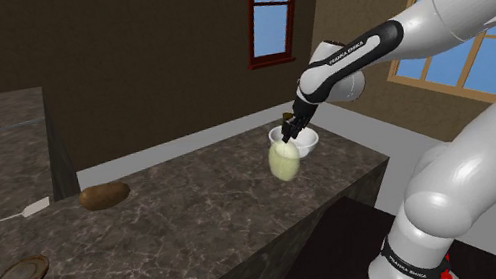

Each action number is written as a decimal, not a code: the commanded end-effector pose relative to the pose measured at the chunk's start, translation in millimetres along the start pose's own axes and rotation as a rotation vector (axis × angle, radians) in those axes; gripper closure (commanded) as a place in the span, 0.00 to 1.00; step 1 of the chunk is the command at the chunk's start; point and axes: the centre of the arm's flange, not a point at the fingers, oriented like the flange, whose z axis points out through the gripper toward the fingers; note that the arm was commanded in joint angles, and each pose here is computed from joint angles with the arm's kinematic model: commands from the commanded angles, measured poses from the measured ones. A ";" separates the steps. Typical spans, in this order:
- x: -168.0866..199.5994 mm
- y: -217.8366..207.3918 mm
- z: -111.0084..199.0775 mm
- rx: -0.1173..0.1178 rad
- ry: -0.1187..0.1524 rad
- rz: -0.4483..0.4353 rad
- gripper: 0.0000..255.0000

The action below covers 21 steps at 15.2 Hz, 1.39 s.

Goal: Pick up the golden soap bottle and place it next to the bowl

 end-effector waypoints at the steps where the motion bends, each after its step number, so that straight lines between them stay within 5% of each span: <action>1: 0.2 0.1 0.0 0.000 0.001 0.000 1.00; 3: 0.2 0.1 0.0 0.000 0.001 0.000 1.00; 4: 0.2 0.1 0.0 0.000 0.001 0.000 0.00; 9: 0.3 0.1 0.0 0.000 0.001 0.000 0.00; 13: 0.2 0.1 -50.0 0.000 0.001 0.000 0.00; 21: 0.2 0.1 -50.0 0.000 0.001 0.000 0.00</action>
